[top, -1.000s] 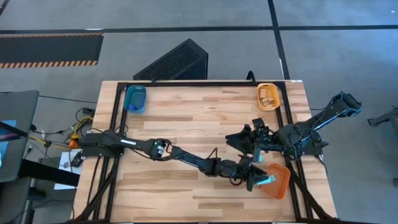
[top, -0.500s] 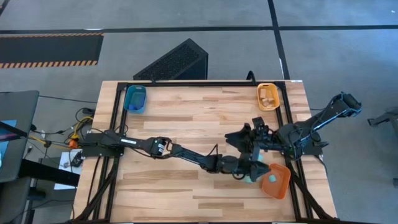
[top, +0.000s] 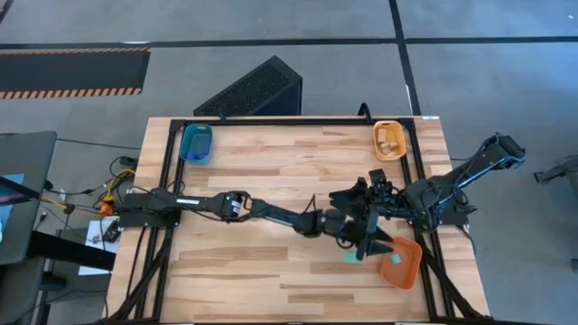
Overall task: Sort & place blocks by color
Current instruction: Put the top light blue block into the orange bin
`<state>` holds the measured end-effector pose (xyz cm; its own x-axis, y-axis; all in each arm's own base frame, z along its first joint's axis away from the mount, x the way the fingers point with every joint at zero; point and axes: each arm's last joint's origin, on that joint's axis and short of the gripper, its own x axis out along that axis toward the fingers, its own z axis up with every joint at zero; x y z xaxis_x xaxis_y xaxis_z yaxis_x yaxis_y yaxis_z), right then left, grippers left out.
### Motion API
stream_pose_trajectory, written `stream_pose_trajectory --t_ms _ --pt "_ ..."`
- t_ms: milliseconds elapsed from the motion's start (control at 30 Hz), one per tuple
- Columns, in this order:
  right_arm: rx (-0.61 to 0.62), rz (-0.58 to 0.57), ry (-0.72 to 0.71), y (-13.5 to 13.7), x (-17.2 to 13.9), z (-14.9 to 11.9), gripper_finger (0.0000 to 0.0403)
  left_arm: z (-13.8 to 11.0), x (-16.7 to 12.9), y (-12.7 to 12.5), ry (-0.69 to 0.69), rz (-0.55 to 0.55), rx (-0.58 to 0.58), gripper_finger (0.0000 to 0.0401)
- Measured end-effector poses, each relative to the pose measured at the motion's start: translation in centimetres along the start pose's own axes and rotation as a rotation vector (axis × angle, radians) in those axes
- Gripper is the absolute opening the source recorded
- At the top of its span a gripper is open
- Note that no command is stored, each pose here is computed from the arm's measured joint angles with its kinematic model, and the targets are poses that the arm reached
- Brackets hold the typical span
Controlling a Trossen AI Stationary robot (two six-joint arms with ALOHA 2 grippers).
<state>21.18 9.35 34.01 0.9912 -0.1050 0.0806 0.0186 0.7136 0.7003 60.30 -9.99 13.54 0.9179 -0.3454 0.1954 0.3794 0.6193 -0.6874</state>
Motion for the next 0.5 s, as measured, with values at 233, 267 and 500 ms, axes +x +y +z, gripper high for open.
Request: stream_pose_trajectory --t_ms 233,267,500 --pt "-0.028 0.0 -0.045 0.9 -2.6 1.6 0.0186 5.7 -0.4 -1.1 0.209 0.107 0.132 0.0181" --pt "-0.04 -0.005 -0.053 1.0 -3.1 1.9 0.0186 6.3 -0.6 -1.3 0.253 0.138 0.154 0.0172" --pt "-0.1 -0.226 -0.007 -1.0 -6.2 2.5 0.0186 9.6 -2.7 -3.9 0.486 0.42 0.335 0.0123"
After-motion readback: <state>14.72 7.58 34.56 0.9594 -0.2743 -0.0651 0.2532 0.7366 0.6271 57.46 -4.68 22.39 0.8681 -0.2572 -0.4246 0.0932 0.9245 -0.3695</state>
